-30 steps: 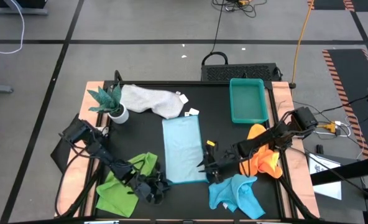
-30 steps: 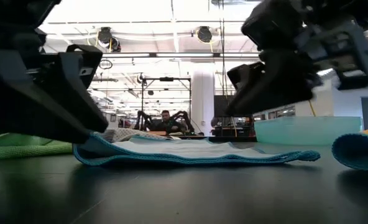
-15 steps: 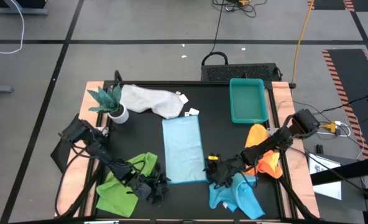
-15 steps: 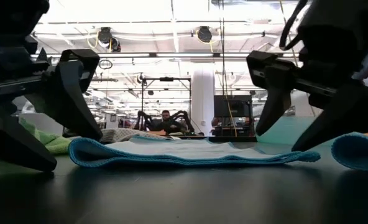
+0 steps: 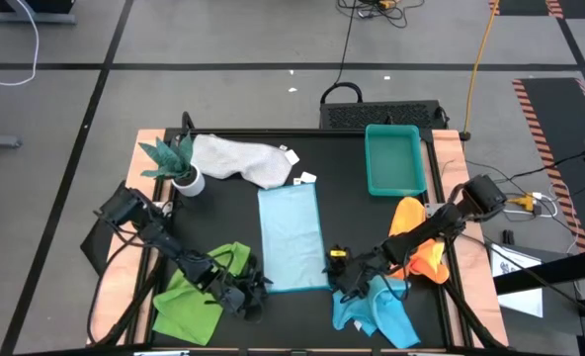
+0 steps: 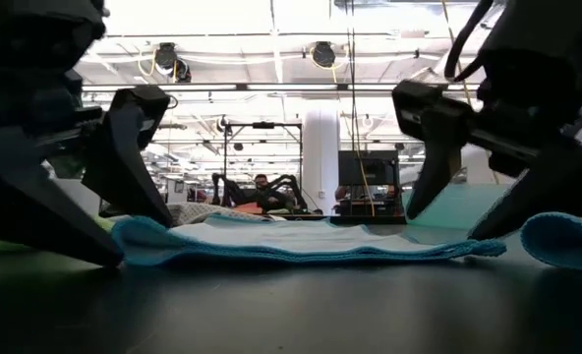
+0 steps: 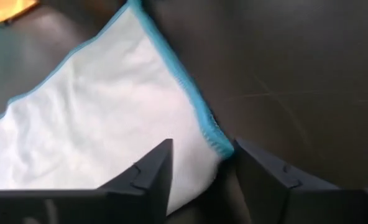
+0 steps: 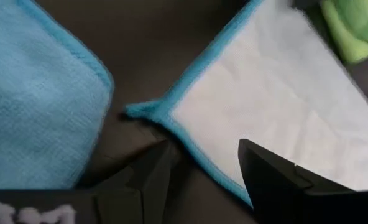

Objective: Fold microfiber towels
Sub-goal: Fold the light blue microfiber cloth

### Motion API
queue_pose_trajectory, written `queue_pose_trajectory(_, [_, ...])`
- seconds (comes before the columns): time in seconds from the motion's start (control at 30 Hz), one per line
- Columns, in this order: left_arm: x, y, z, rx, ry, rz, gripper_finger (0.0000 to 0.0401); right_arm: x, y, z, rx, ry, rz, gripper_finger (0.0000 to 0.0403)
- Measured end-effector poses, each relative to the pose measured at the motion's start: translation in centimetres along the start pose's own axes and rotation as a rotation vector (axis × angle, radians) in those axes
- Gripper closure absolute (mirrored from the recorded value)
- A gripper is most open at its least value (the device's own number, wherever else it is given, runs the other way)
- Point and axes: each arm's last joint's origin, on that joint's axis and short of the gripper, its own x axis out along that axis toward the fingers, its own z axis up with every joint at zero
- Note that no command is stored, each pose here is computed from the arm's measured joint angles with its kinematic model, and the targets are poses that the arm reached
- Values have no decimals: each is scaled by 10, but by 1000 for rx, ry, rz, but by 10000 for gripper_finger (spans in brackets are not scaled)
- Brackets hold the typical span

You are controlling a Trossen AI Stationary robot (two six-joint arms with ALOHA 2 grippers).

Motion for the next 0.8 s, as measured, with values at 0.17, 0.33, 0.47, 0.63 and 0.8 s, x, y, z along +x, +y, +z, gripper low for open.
queue_pose_trajectory(0.17, [1, 1, -1, -12, 7, 18, 288, 12, 7, 1, -45, -48, 17, 220])
queue_pose_trajectory(0.33, [-2, 1, -1, -52, 6, 44, 318, 14, 6, 5, -41, -104, -1, 244])
queue_pose_trajectory(0.47, [-6, 2, 2, -55, -1, 49, 335, 14, 5, 3, -6, -88, 0, 288])
queue_pose_trajectory(0.63, [-13, 3, 7, -94, -26, 42, 352, 15, 1, 3, 104, -103, -29, 356])
queue_pose_trajectory(0.8, [-21, -1, 10, -71, -29, -53, 339, 15, 1, 4, 200, -108, -26, 397])
